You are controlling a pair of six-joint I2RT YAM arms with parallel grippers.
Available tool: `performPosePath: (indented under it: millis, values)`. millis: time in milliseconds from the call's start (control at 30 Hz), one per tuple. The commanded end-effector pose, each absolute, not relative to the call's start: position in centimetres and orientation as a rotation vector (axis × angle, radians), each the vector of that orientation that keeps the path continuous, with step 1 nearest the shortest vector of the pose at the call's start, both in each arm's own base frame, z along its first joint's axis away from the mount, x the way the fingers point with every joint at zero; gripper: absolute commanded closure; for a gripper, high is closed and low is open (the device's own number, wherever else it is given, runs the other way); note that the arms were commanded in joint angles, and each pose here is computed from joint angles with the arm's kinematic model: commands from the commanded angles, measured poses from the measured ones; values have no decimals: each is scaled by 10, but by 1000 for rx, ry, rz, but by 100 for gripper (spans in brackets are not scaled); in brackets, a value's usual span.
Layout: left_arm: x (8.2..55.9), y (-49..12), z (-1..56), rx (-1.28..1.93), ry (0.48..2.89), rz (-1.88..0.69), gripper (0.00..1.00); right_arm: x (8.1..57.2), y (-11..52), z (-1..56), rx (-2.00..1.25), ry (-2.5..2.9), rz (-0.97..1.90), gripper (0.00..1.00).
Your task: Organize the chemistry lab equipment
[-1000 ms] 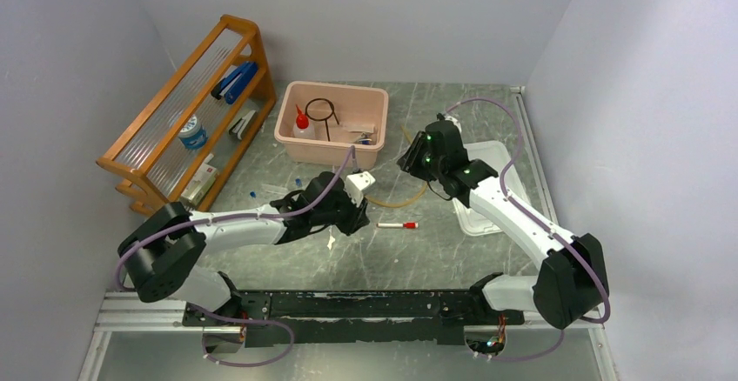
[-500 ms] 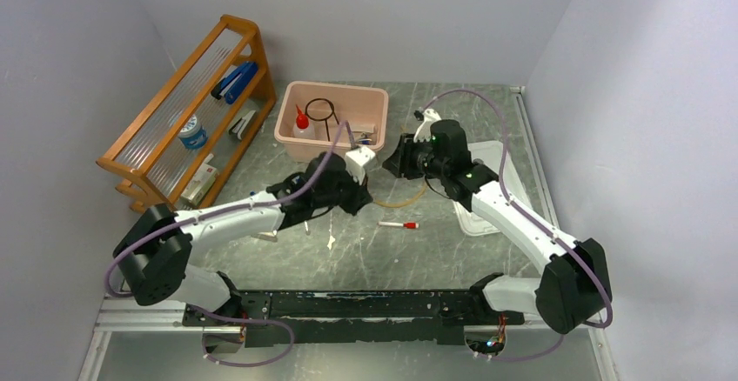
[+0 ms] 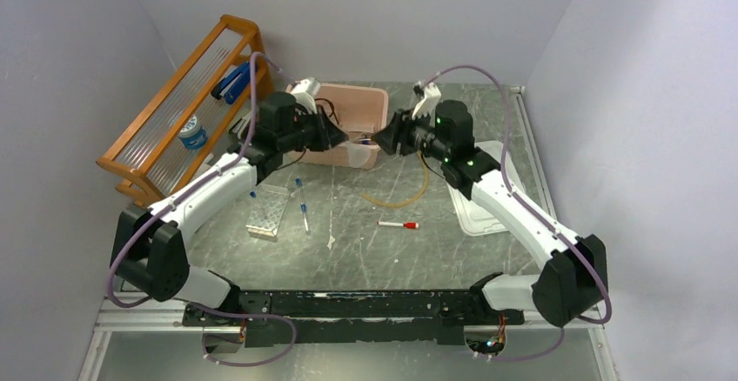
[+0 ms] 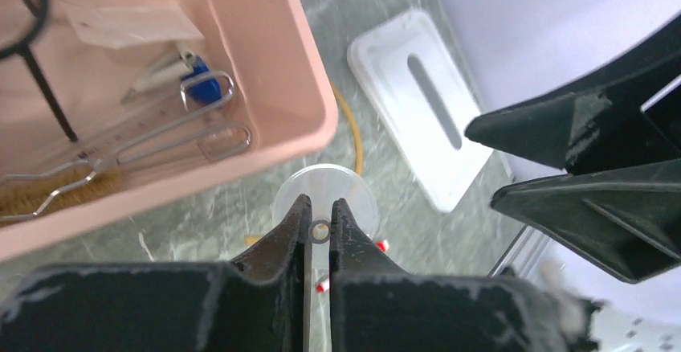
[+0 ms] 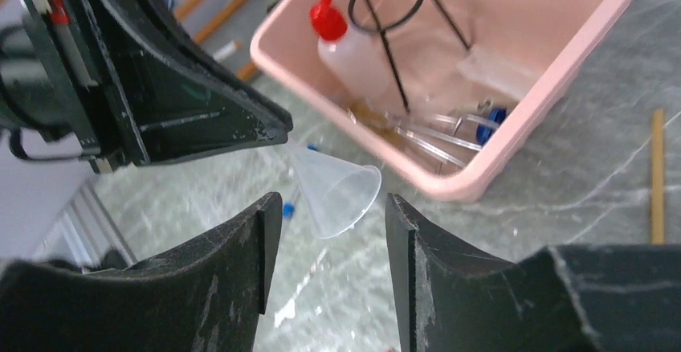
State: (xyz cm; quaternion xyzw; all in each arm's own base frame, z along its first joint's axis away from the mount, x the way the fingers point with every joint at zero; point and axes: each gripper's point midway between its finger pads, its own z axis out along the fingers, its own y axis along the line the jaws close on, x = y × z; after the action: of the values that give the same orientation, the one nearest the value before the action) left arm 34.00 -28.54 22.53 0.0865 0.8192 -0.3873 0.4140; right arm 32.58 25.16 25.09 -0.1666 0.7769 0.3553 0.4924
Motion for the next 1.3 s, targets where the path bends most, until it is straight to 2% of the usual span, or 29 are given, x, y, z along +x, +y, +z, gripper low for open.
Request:
performPosePath:
  millis: [0, 267, 533, 633, 733, 800, 867, 933, 1067, 1133, 1267]
  values:
    - [363, -282, 258, 40, 2041, -1150, 95, 357, 249, 270, -144, 1961, 850, 46]
    - [402, -267, 281, -170, 1948, -1324, 95, 377, 282, 277, 141, 2013, 1131, 45]
    - [418, -262, 282, -222, 1917, -1412, 95, 392, 311, 271, 216, 2050, 1333, 47]
    - [419, -263, 281, -220, 1920, -1422, 95, 395, 322, 276, 221, 2013, 1438, 54]
    - [422, -261, 281, -219, 1923, -1400, 94, 400, 324, 281, 231, 1959, 1477, 69]
    - [424, -258, 282, -218, 1920, -1389, 88, 402, 325, 284, 219, 1931, 1483, 79]
    - [426, -255, 282, -214, 1920, -1367, 73, 404, 322, 287, 221, 1908, 1479, 88]
    - [429, -249, 281, -209, 1935, -1314, 56, 406, 318, 288, 219, 1896, 1464, 93]
    - [431, -229, 272, -214, 2003, -1130, 30, 414, 309, 278, 207, 1934, 1391, 98]
    - [432, -215, 271, -202, 2018, -1015, 24, 417, 306, 270, 167, 1961, 1325, 100]
    - [429, -193, 274, -155, 2029, -826, 20, 425, 297, 240, 110, 2071, 1140, 100]
